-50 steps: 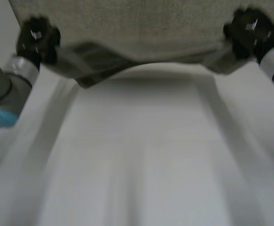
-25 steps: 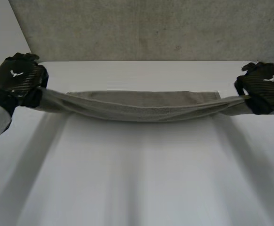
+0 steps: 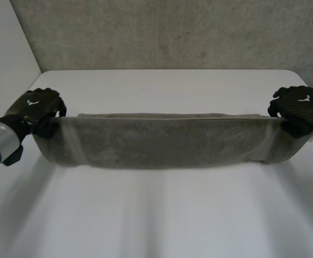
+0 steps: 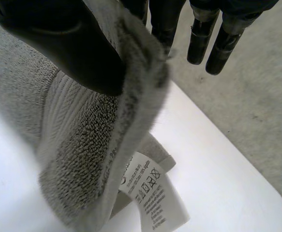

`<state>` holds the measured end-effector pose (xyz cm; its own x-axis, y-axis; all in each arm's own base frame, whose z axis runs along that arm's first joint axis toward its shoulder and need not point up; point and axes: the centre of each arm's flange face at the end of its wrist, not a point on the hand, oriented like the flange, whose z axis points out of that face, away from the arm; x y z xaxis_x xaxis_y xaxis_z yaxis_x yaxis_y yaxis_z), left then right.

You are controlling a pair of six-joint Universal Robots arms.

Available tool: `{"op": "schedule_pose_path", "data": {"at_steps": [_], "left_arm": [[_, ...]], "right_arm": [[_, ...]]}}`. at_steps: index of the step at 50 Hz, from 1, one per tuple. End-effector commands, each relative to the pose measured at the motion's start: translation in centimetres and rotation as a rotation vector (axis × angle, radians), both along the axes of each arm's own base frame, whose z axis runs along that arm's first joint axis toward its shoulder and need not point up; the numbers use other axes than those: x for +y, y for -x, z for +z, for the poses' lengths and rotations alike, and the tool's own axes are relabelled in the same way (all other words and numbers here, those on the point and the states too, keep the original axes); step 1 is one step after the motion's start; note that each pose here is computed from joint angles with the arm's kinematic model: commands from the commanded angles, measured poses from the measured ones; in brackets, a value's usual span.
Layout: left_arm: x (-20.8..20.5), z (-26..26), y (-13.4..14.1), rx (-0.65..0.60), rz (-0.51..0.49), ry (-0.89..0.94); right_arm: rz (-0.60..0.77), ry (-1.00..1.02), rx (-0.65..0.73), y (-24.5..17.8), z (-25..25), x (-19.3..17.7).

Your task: Fold the towel.

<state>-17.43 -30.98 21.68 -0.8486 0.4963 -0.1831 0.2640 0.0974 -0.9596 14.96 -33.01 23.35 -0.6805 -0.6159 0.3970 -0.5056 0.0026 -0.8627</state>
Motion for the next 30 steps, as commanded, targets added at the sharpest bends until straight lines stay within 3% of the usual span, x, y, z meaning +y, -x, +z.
{"op": "schedule_pose_path", "data": {"at_steps": [1,11,16,30], "left_arm": [[-4.4,-2.3,2.0,-0.019,-0.002,-0.011],[-9.3,-5.7,3.3,-0.044,0.036,0.004],[-10.9,-7.4,3.8,-0.07,0.029,0.02],[-13.3,-9.5,5.0,-0.104,0.02,0.109]], "right_arm": [[0.022,-0.016,0.044,-2.3,-2.5,-3.2],[0.049,0.026,0.056,-4.3,-5.3,-7.2],[-0.006,0.09,0.078,-4.7,-7.2,-10.3],[0.006,0.137,0.077,-6.1,-9.3,-12.4]]}}
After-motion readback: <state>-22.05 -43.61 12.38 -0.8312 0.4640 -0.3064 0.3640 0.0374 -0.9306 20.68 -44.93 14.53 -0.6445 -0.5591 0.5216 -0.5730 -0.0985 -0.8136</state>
